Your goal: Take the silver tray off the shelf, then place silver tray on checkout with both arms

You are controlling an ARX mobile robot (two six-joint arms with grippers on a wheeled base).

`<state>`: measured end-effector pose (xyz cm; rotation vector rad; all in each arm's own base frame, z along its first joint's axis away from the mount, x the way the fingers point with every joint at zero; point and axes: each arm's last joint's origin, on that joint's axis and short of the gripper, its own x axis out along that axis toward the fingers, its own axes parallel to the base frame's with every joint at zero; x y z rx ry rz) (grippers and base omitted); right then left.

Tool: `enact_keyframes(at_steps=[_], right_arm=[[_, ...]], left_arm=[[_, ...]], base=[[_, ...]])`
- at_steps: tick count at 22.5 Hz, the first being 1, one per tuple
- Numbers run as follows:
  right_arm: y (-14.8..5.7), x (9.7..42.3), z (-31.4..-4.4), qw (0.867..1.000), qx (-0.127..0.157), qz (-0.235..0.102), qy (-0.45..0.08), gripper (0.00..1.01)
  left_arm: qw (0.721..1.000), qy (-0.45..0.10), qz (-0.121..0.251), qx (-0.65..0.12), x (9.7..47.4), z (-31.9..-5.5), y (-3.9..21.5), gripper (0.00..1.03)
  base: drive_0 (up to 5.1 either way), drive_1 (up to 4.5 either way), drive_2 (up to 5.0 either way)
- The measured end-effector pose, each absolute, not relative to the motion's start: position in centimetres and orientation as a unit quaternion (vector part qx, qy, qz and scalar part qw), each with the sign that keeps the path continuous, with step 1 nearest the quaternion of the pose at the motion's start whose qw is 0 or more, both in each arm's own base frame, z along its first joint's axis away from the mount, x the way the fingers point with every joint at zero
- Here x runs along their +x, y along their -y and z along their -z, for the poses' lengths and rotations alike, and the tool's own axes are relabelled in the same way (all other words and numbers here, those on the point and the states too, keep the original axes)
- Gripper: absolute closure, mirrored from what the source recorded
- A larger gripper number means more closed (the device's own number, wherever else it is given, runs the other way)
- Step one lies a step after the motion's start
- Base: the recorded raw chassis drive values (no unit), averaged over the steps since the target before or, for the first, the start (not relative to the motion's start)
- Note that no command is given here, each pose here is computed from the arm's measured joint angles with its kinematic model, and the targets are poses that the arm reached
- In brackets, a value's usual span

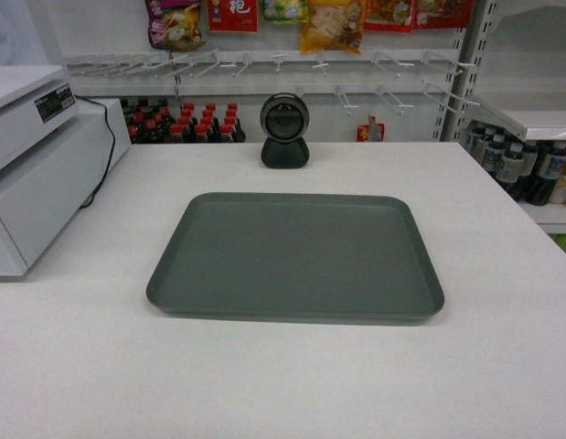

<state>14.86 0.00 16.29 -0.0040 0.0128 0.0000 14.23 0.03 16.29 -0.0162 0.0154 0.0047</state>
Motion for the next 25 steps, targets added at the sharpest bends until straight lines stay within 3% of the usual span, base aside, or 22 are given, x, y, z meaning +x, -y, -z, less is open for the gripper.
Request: enact_keyframes(at_steps=[25], right_arm=[[0.0, 10.9, -17.0, 1.000, -0.002, 0.000, 0.007, 0.99]], left_arm=[[1.000, -0.007, -0.003, -0.008, 10.5, -16.7, 0.0, 1.02]], base=[[0.0, 0.00, 0.0]])
